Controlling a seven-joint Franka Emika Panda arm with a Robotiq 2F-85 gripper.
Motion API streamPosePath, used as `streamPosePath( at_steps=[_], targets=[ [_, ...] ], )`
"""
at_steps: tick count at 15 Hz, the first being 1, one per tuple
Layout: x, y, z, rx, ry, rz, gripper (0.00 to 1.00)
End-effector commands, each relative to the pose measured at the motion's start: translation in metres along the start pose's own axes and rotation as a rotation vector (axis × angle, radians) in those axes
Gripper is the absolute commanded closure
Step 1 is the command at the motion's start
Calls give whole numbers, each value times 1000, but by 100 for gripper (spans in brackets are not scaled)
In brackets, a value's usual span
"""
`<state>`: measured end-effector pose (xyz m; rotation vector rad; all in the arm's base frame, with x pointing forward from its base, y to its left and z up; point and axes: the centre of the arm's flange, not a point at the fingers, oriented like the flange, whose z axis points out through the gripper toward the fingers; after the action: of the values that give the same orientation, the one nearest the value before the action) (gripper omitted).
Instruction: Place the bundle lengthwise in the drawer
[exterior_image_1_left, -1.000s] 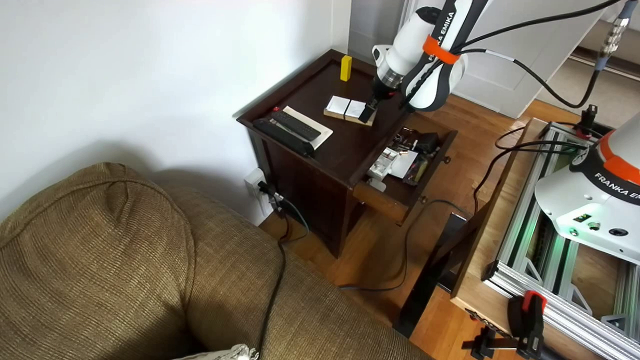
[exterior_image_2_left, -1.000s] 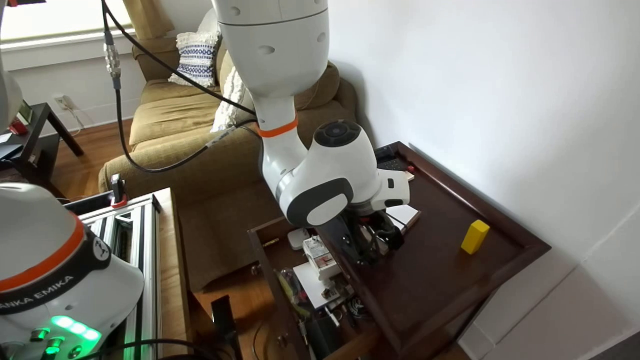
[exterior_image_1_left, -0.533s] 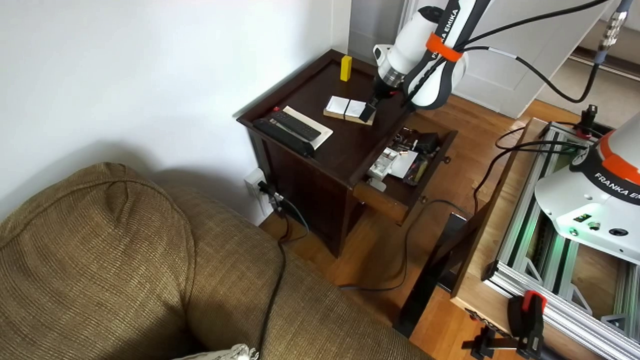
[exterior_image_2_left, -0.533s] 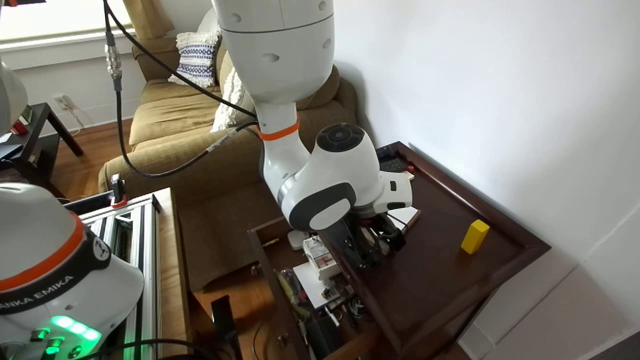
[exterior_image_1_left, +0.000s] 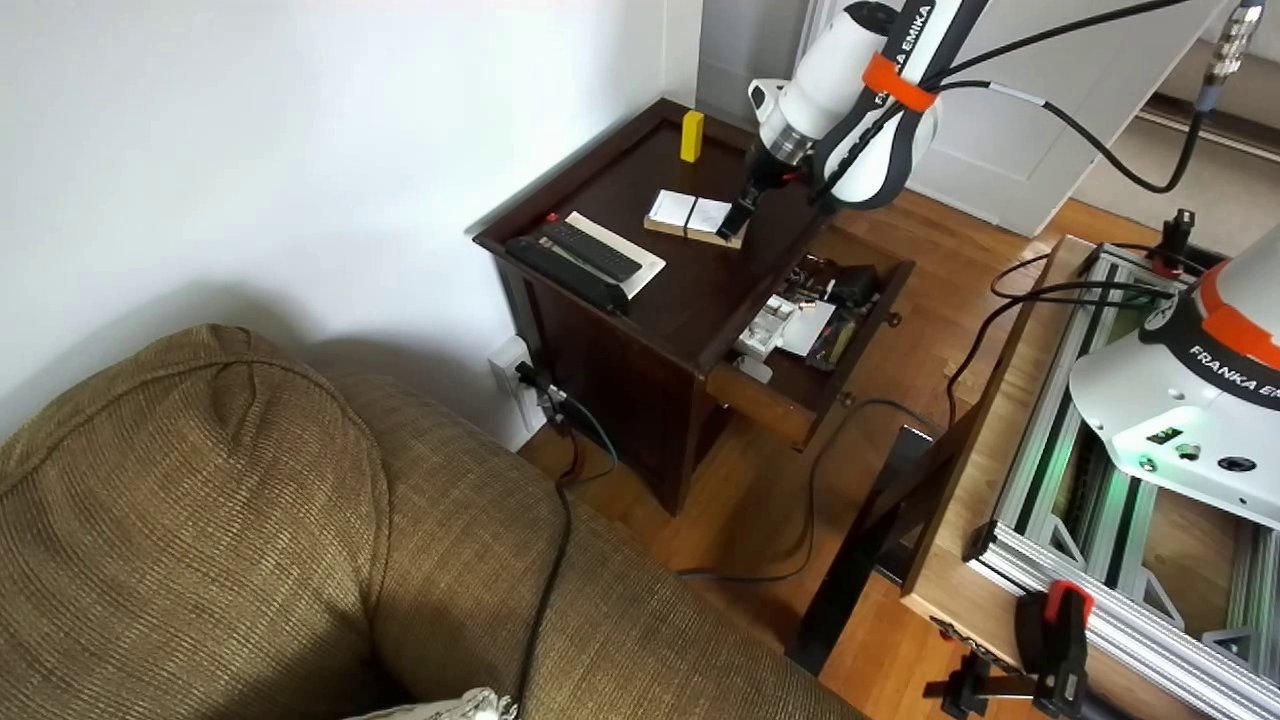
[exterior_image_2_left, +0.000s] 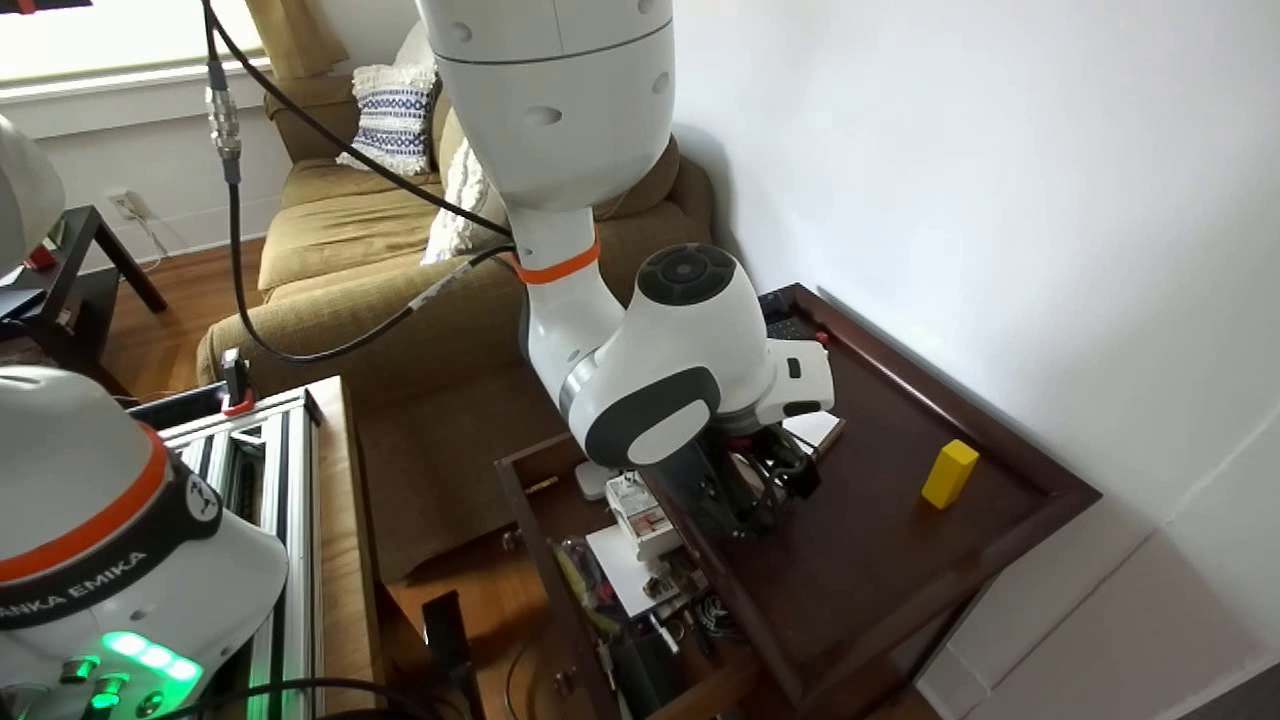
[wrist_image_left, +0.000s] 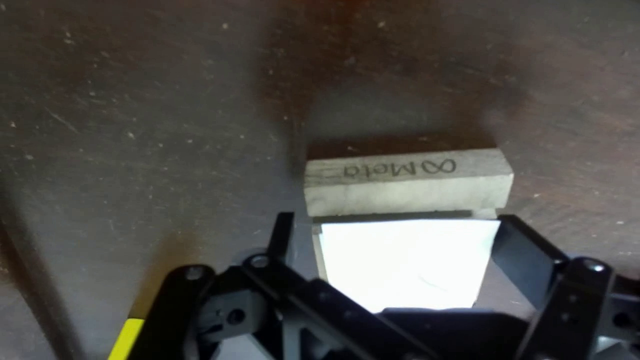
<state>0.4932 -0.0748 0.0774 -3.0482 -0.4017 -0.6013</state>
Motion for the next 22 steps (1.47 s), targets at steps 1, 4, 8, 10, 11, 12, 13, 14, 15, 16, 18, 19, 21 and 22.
streamPosePath(
  at_steps=[1, 4, 8, 10, 11, 12, 13, 14, 15, 16, 18, 19, 21, 22],
  targets=[
    [7, 5, -8, 31, 24, -47, 0],
    [14, 3, -12, 50, 39, -62, 0],
    [17, 4, -10, 44, 44, -56, 0],
    [17, 6, -10, 43, 42, -47, 0],
    [17, 7, -9, 44, 43, -46, 0],
    [17, 7, -8, 48, 43, -45, 0],
    [16, 6, -7, 50, 43, -43, 0],
    [16, 6, -6, 53, 42, -41, 0],
    [16, 6, -4, 55, 41, -40, 0],
    [15, 5, -3, 58, 38, -37, 0],
    [14, 5, -1, 60, 35, -36, 0],
    [13, 5, 0, 59, 33, -36, 0],
    [11, 5, 3, 58, 29, -33, 0],
    [11, 5, 4, 59, 26, -32, 0]
  ],
)
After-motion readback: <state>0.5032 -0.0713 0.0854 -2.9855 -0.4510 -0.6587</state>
